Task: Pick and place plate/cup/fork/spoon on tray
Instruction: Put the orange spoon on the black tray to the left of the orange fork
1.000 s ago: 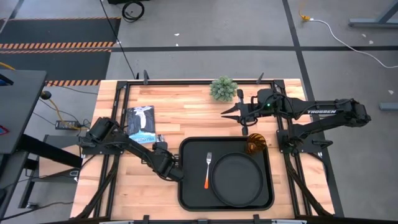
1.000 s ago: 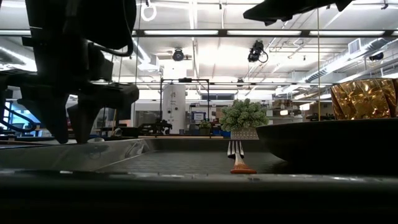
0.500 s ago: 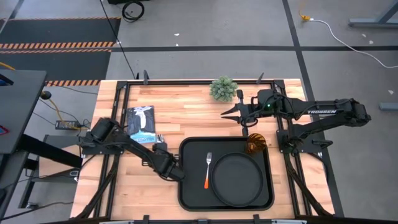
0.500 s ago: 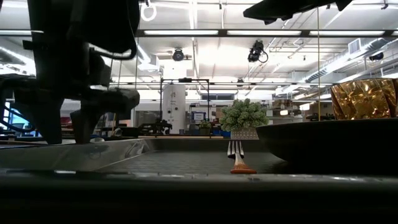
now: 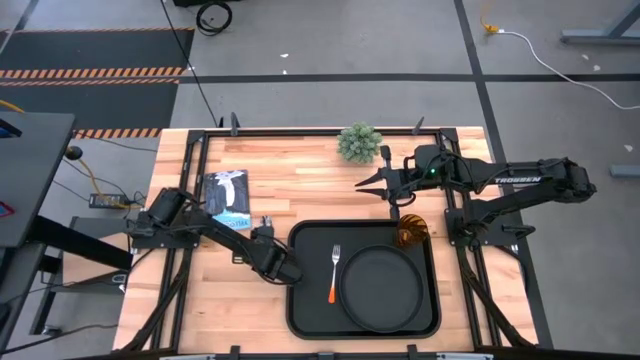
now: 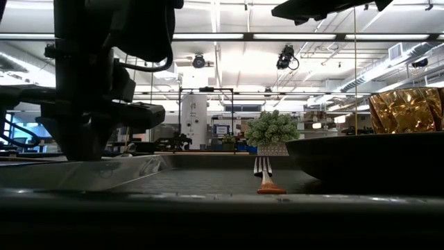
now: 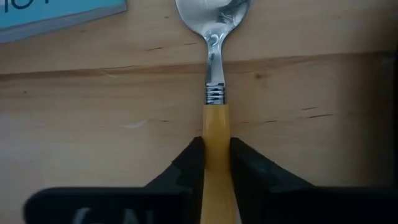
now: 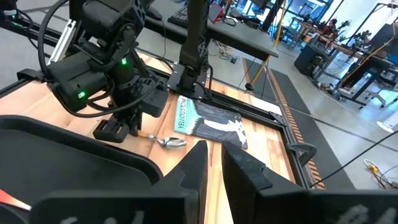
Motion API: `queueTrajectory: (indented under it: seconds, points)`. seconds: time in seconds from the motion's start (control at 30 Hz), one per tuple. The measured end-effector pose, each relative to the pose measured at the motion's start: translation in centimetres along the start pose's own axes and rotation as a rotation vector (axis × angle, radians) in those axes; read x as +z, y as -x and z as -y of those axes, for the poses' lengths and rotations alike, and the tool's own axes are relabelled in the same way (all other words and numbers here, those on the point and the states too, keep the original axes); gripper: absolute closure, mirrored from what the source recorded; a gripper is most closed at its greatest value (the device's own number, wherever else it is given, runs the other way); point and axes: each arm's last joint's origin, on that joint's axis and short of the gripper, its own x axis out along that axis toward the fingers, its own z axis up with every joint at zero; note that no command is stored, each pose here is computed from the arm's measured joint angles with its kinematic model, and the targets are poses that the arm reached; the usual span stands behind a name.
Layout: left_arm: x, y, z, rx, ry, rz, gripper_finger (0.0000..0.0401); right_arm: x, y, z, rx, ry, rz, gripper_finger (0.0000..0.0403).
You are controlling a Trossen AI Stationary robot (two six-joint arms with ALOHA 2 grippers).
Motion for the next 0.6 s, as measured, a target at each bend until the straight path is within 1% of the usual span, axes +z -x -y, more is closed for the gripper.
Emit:
queueTrajectory:
  seconds: [0.07, 0.2, 0.37, 0.6]
  points:
    - [0.0, 0.0, 0.0, 0.001, -0.001, -0.001, 0.0345, 0.0, 0.0, 0.0, 0.0, 0.0, 0.0, 0.0349]
    - [0.0, 0.4, 0.2, 0.011, -0.015, 0.0, 0.0345, -0.1, 0.0, 0.0, -0.011, 0.015, -0.013, 0.0349]
    - [0.2, 1.7, 0.5, 0.056, -0.038, 0.011, 0.0331, 0.1, 0.8, 0.2, -0.078, 0.019, -0.03, 0.0349]
    - [0.3, 2.4, 0.9, 0.034, -0.058, 0.026, 0.0337, 0.8, 2.5, 0.3, -0.094, 0.023, 0.009, 0.0349]
